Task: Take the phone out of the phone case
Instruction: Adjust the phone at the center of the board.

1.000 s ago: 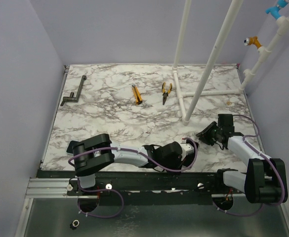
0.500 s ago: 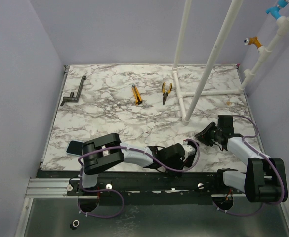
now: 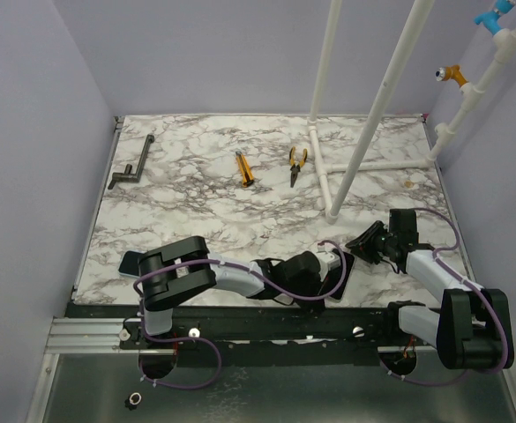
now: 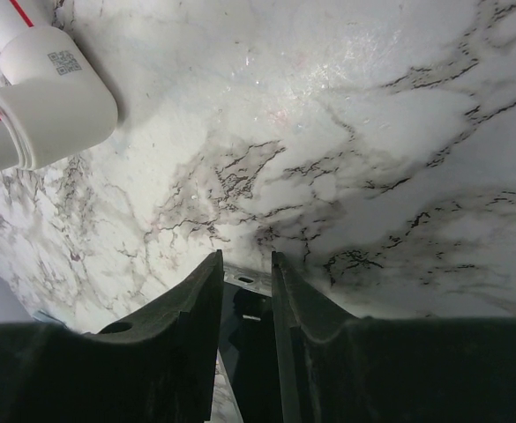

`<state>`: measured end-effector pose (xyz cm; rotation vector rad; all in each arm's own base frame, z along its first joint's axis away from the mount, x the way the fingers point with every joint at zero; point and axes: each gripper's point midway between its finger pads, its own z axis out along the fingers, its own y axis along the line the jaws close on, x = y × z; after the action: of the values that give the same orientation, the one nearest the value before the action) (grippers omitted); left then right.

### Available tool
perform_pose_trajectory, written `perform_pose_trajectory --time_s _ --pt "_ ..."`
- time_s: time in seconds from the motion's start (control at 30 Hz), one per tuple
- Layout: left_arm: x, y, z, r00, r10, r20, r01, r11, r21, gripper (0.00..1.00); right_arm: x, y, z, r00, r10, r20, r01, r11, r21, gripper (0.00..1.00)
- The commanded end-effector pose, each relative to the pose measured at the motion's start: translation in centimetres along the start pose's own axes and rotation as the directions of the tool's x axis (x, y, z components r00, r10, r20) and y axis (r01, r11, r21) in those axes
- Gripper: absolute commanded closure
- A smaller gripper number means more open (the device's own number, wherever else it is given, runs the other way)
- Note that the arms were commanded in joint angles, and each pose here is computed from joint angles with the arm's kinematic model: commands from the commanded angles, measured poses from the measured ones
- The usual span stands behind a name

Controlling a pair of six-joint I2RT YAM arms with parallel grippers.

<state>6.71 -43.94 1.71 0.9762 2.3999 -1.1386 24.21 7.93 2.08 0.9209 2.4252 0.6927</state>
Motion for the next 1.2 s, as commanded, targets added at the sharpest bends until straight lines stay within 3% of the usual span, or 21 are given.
perform_pose_trajectory --time_s 0.0,0.17,0.63,1.17 --pt "-4.3 0.1 -2.6 0.981 0.026 0.193 -0.030 0.999 0.018 1.00 1.2 -1.1 0.1 0.999 0.004 -0.052 -0.002 0.999 0.039 0.66" --pt "-4.2 -0.2 -3.7 0.975 0.043 0.219 -0.051 0.998 0.032 1.00 0.8 -0.9 0.0 0.999 0.000 -0.037 0.001 0.999 0.043 0.64" --pt "-3.5 0.2 -1.5 0.989 0.047 0.144 -0.054 0.998 0.045 1.00 0.2 -0.4 0.2 0.999 0.011 -0.038 -0.009 0.999 0.049 0.64" --pt "-6.2 5.5 -0.6 0.974 -0.117 0.193 0.136 0.987 -0.087 1.00 1.5 -1.2 0.2 0.997 0.026 -0.074 -0.022 0.998 0.052 0.64"
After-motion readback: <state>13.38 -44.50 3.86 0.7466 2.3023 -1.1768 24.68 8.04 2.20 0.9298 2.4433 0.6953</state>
